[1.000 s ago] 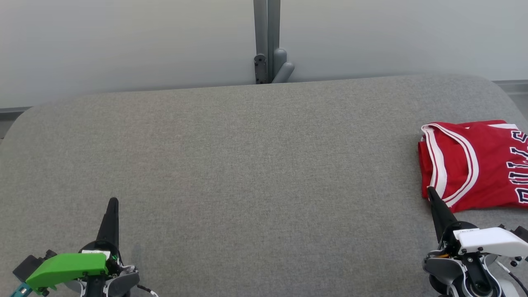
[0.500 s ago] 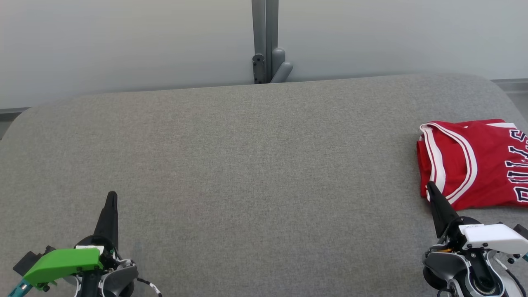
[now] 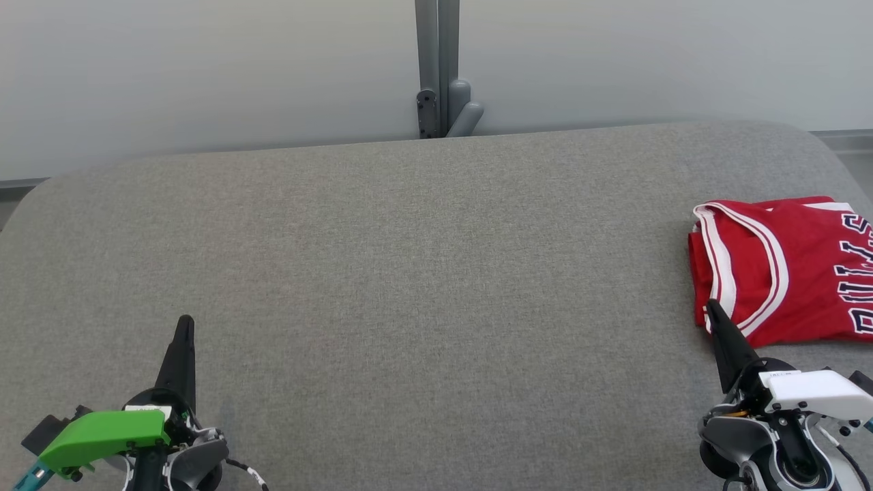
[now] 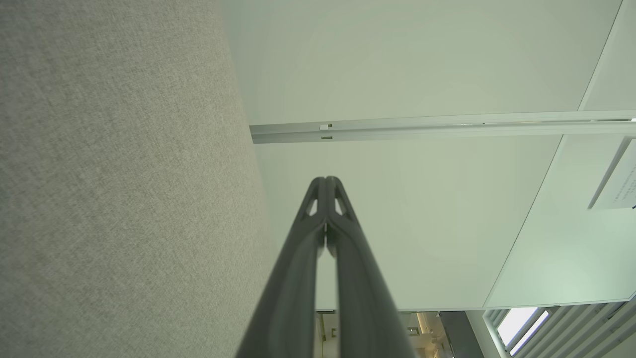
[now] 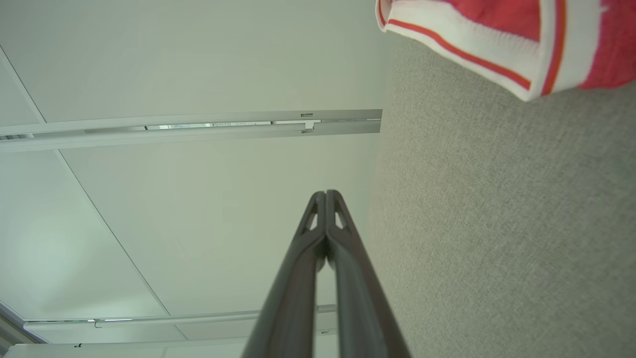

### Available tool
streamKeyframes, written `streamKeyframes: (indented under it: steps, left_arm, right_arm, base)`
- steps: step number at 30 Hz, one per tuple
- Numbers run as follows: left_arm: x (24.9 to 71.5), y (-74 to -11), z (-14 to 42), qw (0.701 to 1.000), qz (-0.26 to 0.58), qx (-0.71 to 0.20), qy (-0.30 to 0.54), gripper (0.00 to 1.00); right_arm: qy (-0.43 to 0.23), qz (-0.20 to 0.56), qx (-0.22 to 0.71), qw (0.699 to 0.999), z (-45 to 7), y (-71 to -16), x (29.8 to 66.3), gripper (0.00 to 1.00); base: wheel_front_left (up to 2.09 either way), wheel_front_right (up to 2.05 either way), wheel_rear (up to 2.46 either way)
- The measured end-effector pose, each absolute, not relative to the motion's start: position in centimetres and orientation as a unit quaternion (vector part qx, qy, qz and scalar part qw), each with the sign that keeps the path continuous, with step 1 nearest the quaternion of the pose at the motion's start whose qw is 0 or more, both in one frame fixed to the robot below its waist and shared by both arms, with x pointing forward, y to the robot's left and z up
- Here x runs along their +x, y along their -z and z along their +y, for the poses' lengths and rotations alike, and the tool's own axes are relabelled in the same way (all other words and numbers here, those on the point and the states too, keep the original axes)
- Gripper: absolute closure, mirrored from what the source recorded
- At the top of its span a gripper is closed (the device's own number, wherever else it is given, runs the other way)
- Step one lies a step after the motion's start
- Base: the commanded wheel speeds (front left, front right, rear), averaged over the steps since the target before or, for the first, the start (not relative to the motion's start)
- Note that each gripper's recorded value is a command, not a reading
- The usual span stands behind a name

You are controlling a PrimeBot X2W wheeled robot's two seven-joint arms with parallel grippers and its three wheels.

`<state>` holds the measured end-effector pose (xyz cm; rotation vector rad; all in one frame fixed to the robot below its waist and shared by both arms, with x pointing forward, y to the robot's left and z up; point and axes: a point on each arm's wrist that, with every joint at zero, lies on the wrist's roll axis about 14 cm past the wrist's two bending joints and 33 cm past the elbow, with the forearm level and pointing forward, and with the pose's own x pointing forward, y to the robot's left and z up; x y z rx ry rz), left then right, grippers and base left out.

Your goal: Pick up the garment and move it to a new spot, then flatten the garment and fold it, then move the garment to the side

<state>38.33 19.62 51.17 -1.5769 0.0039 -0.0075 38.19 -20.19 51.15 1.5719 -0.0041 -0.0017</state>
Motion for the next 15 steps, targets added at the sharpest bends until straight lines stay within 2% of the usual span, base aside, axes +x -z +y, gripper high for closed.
streamKeyframes:
  steps: [15]
  left_arm:
    - [38.33, -51.17, 19.62, 0.705, 0.002, -0.709, 0.004, 1.00]
  right_arm:
    - [0.001, -0.002, 0.708, 0.707, -20.19, -51.15, 38.19, 1.00]
  base:
    - [0.00, 0.00, 0.00]
